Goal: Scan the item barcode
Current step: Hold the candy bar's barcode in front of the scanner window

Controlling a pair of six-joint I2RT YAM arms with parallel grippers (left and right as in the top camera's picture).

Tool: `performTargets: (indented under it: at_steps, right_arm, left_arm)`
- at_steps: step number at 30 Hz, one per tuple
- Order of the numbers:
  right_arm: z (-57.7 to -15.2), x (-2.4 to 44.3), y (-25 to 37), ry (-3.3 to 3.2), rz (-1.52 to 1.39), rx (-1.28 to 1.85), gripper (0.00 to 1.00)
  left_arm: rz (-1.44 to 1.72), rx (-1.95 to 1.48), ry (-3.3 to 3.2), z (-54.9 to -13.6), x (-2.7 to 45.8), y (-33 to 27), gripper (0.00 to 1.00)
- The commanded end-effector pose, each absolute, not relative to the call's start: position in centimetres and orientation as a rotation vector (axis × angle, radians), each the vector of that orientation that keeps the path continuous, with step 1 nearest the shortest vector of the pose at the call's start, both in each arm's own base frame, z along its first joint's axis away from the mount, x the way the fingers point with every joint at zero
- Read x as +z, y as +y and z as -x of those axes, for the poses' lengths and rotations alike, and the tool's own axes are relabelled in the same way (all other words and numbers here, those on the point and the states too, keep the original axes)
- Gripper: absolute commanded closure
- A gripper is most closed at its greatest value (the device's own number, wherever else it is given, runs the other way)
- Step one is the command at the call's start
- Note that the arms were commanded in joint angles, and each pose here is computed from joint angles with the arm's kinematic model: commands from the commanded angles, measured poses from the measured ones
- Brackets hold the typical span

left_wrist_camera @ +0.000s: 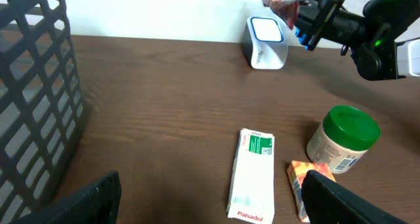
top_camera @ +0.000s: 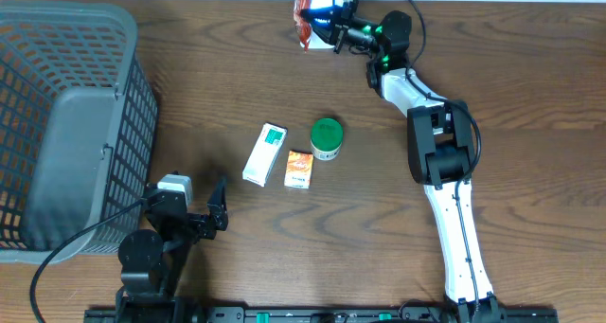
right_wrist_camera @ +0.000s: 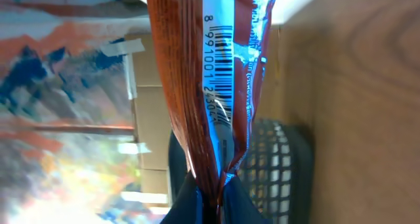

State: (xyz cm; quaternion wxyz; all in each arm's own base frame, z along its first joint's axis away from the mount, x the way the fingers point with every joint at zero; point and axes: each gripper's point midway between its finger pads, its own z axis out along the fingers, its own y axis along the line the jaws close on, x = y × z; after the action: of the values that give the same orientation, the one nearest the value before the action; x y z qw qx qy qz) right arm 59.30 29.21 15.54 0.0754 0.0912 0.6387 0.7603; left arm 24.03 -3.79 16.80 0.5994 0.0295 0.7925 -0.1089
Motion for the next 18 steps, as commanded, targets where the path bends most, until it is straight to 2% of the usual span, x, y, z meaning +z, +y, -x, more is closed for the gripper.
performTargets:
  at_steps: [1,6,15,18]
  right_arm:
    - [-58.5,16.1,29.8,1.993,-0.326,2.363,0.99]
    - [-57.8,12.5,30.3,2.232,-0.534,2.387,0.99]
    - [-58.4,12.8,29.7,2.215,-0.549,2.381,0.99]
    - [-58.5,14.1,29.2,2.168,-0.464,2.376,0.99]
  left_arm:
    - [-0.073,-0.263,1.837,-24.0,16.7,-3.9,0.14]
    - [-0.073,-0.263,1.837,-24.0,16.7,-3.9,0.13]
    - [-0.073,-0.263,1.837,-24.0,16.7,-3.9,0.13]
    - [-0.073,-0.263,1.837,-24.0,16.7,-3.9,0.13]
